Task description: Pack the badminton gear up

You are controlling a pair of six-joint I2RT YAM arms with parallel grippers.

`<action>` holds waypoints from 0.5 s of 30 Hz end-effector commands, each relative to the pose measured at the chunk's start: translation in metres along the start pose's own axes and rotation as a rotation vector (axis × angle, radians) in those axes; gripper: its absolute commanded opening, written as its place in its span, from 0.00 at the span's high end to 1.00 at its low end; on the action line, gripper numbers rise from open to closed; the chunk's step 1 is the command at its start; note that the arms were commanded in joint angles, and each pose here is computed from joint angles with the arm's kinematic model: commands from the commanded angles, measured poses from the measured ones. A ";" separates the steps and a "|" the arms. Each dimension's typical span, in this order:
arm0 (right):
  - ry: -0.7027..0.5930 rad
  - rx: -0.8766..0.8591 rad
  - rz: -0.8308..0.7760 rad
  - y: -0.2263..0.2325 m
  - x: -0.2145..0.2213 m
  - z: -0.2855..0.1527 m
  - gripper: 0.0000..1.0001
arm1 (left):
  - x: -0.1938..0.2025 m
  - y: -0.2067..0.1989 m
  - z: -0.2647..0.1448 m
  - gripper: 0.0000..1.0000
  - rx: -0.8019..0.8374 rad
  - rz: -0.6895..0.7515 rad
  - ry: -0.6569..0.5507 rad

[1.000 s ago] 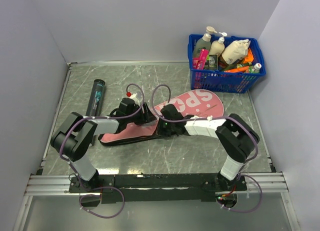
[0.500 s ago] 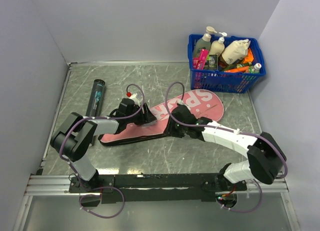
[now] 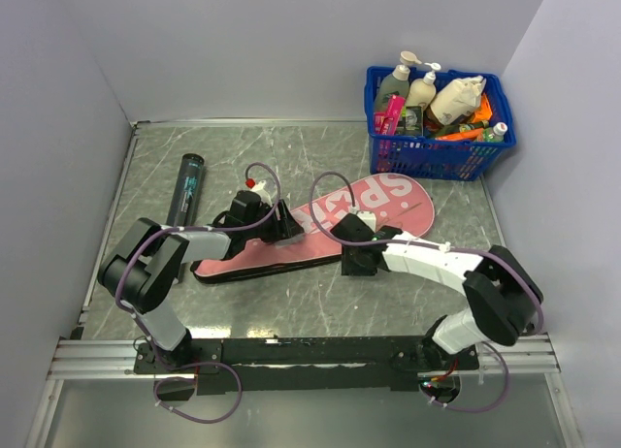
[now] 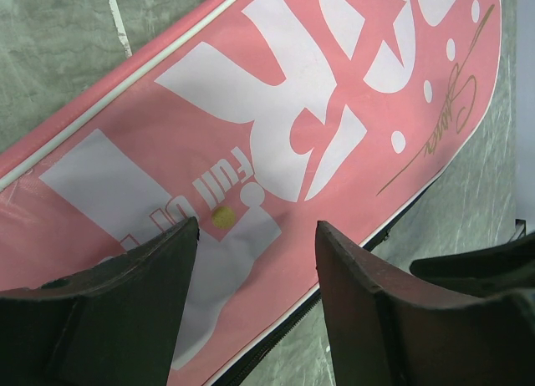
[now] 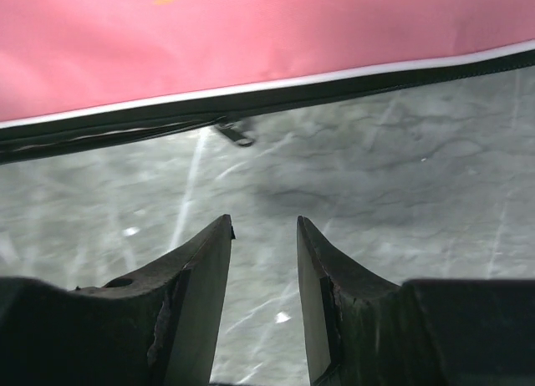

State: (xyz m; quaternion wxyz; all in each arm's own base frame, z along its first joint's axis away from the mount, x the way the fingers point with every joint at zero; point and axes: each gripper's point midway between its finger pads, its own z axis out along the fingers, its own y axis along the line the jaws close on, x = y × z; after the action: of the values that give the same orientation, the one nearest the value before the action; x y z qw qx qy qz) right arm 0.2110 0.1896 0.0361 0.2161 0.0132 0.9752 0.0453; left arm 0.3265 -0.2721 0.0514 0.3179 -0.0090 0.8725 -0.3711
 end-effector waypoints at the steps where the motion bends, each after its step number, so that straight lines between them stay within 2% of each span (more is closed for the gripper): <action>1: -0.005 0.068 -0.079 -0.005 -0.006 0.009 0.55 | 0.055 0.035 -0.004 0.35 -0.107 -0.030 0.177; 15: -0.027 0.065 -0.116 0.008 -0.018 0.034 0.55 | 0.058 0.038 -0.002 0.35 -0.116 -0.031 0.189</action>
State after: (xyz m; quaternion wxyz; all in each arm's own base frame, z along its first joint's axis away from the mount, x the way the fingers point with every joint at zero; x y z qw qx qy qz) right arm 0.2250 0.1916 0.0126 0.2085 -0.0304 0.9775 0.0051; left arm 0.3266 -0.2728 0.0505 0.3170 -0.0078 0.8722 -0.3724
